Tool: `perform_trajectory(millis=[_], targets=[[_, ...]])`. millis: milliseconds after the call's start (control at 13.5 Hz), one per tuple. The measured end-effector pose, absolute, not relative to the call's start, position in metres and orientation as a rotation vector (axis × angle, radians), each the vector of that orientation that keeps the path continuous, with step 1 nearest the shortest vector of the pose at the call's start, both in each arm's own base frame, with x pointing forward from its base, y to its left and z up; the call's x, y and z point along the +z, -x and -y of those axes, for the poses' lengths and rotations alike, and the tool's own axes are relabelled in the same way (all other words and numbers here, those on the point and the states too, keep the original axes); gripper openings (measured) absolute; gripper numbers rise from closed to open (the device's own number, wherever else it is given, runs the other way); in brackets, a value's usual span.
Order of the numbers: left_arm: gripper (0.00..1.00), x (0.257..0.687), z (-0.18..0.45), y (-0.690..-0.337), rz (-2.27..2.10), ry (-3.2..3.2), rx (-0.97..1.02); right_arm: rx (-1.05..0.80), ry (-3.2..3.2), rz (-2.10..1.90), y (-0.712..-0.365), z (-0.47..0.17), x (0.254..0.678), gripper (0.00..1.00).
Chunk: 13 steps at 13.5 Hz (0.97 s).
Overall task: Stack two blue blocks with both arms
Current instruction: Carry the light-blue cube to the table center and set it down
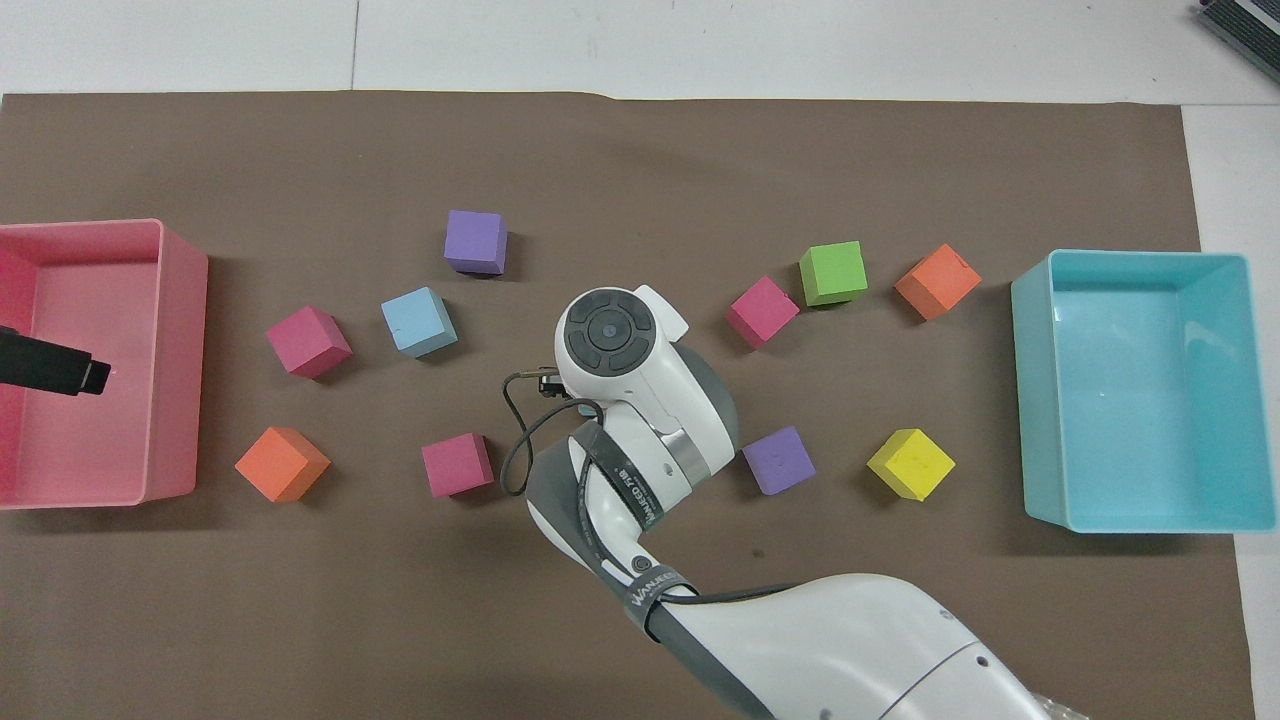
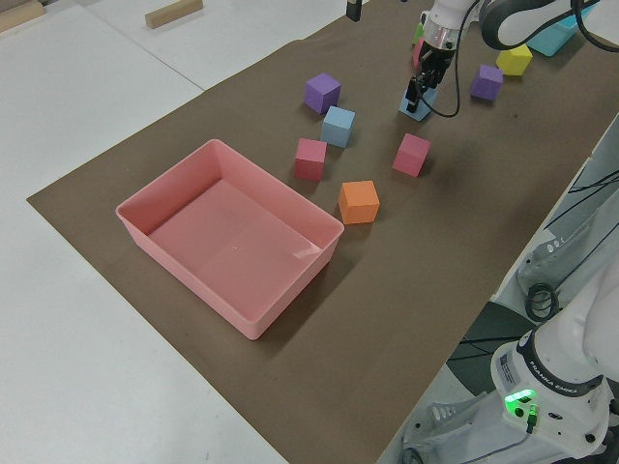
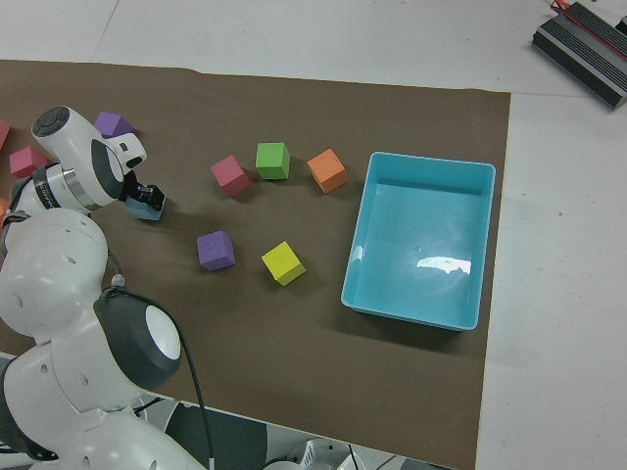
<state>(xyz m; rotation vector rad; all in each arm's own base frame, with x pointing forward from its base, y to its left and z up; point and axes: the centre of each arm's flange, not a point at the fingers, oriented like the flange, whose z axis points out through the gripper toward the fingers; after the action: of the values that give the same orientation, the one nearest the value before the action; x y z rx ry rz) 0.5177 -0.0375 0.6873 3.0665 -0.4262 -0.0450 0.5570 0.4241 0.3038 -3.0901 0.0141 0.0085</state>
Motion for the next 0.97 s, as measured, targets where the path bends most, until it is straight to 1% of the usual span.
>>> perform_trajectory(millis=[74,149,595,818,966], targets=[[1.00,0.687,0.038,-0.518,0.427,-3.066,-0.045,-0.003,3.085,-0.007,-0.558,-0.425,0.309,0.95],[1.00,0.687,0.039,-0.518,0.429,-3.066,-0.045,-0.021,3.076,0.001,-0.559,-0.425,0.317,1.00],[1.00,0.687,0.037,-0.518,0.424,-3.067,-0.045,-0.105,3.037,-0.016,-0.565,-0.419,0.364,1.00],[1.00,0.687,0.039,-0.518,0.429,-3.066,-0.045,-0.132,3.028,-0.072,-0.579,-0.396,0.383,1.00],[1.00,0.687,0.042,-0.517,0.418,-3.068,-0.046,-0.136,3.027,-0.127,-0.588,-0.371,0.405,1.00]])
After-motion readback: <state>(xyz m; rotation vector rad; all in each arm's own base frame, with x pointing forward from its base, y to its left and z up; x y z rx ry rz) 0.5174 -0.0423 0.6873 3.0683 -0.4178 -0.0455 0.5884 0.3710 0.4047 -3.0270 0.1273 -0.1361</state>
